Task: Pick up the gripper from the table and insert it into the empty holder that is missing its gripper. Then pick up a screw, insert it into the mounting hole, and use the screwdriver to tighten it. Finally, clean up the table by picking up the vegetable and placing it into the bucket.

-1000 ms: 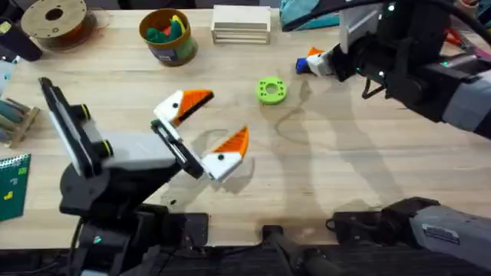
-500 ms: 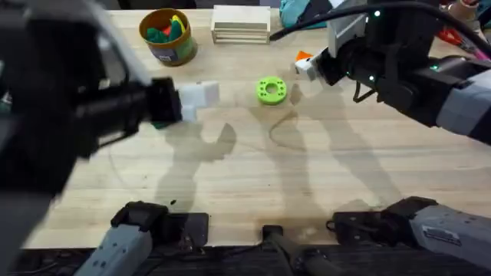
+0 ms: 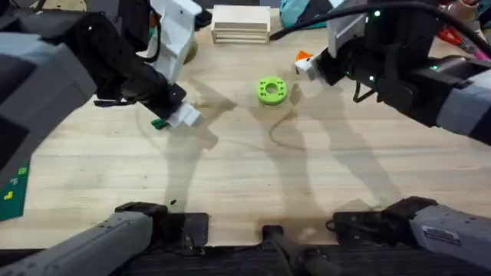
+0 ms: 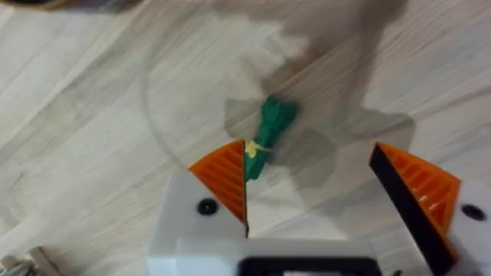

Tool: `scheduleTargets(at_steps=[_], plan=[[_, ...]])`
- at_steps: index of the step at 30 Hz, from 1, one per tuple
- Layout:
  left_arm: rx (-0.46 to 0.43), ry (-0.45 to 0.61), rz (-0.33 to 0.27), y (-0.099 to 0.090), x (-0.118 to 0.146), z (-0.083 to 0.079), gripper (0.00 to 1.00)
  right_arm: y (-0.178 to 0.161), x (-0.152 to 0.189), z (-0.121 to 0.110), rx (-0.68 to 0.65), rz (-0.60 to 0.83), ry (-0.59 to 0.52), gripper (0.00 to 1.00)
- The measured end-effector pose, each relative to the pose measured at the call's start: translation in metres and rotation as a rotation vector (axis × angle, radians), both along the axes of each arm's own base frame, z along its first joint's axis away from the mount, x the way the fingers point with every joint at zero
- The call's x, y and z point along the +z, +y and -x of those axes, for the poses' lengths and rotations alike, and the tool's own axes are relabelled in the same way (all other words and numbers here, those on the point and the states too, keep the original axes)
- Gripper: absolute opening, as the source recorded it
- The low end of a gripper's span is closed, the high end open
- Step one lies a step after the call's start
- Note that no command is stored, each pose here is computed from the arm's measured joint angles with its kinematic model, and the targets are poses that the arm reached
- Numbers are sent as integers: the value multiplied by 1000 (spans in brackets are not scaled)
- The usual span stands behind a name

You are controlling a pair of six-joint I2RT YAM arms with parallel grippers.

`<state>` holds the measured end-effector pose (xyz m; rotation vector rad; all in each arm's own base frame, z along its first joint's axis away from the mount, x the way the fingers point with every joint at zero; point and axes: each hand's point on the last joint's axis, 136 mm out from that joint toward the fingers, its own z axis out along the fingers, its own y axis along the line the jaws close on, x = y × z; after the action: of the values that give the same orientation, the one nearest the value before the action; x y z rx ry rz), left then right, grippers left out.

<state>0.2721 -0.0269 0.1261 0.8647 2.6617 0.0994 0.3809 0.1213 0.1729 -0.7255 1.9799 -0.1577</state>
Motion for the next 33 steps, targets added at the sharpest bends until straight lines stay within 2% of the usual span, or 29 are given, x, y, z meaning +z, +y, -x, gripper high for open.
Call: scheduleTargets(at_steps=[3,7,13,18,21,23,27,28,30,31,33], plan=[[29,52,-38,19,-14,-2,985,0,0,0,0,0,0,705],[56,141,-50,37,-38,-3,985,0,0,0,0,0,0,705],[5,182,-58,39,-63,-15,986,0,0,0,0,0,0,704],[-11,247,-61,41,-82,-11,997,0,0,0,0,0,0,705],[-10,278,-58,43,-91,-10,953,0,0,0,0,0,0,705],[-15,291,-43,41,-94,-9,831,0,0,0,0,0,0,705],[-25,295,-31,38,-95,-8,445,0,0,0,0,0,0,705],[-25,291,-32,38,-95,-9,338,0,0,0,0,0,0,705],[-27,289,-26,37,-94,-10,63,0,0,0,0,0,0,704],[-29,280,-26,37,-93,-12,23,0,0,0,0,0,0,704],[-31,275,-26,37,-94,-14,14,0,0,0,0,0,0,705]])
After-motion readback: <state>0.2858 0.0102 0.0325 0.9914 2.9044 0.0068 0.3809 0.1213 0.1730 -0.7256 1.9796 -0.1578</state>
